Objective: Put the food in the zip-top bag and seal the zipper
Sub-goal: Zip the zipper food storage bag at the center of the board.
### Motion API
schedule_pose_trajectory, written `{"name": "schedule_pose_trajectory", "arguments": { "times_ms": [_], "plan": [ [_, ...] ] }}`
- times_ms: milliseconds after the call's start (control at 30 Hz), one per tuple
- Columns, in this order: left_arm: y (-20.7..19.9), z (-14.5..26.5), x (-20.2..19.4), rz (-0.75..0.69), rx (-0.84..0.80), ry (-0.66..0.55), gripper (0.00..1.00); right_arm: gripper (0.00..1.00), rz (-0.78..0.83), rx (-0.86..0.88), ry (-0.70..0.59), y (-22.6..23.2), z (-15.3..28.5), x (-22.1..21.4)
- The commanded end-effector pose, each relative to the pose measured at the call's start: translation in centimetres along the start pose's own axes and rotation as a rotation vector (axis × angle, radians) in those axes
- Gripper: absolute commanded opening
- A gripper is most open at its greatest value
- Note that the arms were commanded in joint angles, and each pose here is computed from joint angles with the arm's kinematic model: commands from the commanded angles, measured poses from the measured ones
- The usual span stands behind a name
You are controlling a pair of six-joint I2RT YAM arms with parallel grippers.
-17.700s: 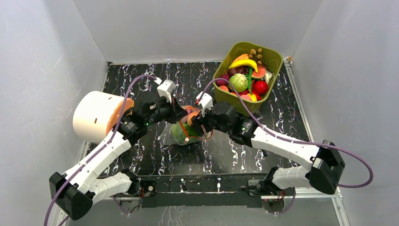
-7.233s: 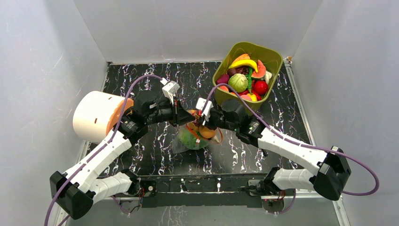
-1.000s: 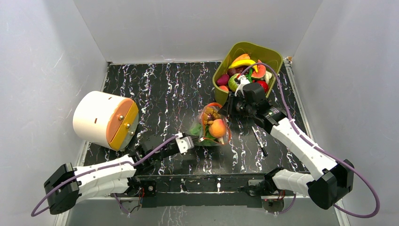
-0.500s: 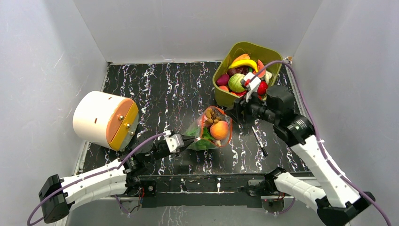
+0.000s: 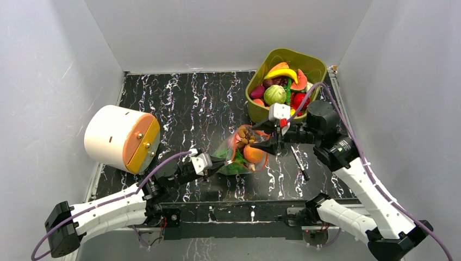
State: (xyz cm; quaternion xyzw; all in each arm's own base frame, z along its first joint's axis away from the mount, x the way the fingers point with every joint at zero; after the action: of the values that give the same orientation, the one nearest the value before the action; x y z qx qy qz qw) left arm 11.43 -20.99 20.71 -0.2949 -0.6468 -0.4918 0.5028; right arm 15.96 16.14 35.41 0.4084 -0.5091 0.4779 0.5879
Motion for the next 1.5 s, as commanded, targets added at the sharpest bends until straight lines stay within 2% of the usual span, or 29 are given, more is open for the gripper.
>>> {"name": "schedule_pose_trajectory", "arguments": {
  "times_ms": [0,133,300,533,867,933,1133,1267,1367,1400,1467],
  "plan": [
    [0.6,-0.4,2.4,-0.004,0.016,-0.093,0.00,0.53,0.181,0.146,-0.072,1.2,-1.0,0.6],
    [0.7,-0.4,2.5,-0.003,0.019,-0.094,0.00,0.52,0.204,0.171,-0.051,1.7,-2.6,-0.1],
    [0.7,-0.4,2.5,-0.004,0.016,-0.090,0.00,0.51,0.238,0.167,0.047,3.0,-5.0,-1.1],
    [0.7,-0.3,2.5,-0.005,0.019,-0.085,0.00,0.39,0.274,0.156,0.104,3.7,-6.6,-1.8],
    [0.8,0.0,2.6,-0.003,0.026,-0.090,0.00,0.38,0.298,0.184,0.203,5.3,-8.2,-3.2],
    [0.8,0.1,2.7,-0.005,0.029,-0.091,0.00,0.33,0.303,0.163,0.212,5.2,-8.2,-3.3],
    [0.6,0.4,2.1,0.001,0.038,-0.075,0.00,0.01,0.309,0.045,0.152,4.4,-7.8,-1.4],
    [0.3,1.1,0.6,0.044,0.074,-0.051,0.00,0.00,0.253,-0.047,0.035,4.1,-7.3,0.9],
    [0.4,1.5,0.7,0.065,0.095,-0.042,0.00,0.00,0.221,-0.028,0.000,4.4,-7.5,1.7],
    [0.5,1.5,1.0,0.069,0.091,-0.034,0.02,0.00,0.209,-0.017,0.011,4.4,-7.8,1.4],
    [0.6,1.6,1.9,0.075,0.066,-0.020,0.22,0.00,0.187,-0.022,0.026,4.3,-8.4,1.0]
  ]
}}
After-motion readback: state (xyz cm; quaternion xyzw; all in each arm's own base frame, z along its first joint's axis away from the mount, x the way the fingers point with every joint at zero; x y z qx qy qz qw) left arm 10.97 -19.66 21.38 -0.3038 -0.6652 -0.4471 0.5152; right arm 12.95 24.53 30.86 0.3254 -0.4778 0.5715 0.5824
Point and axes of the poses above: each gripper's point midway between its finger pads, its own z axis back along the fingers, its own y axis along the line the jaws close on, x = y × z, the point moved 8 cm from there along z, back along the fingers, and after that the axes turned 11 degrees about -z, right-handed, at the moved point
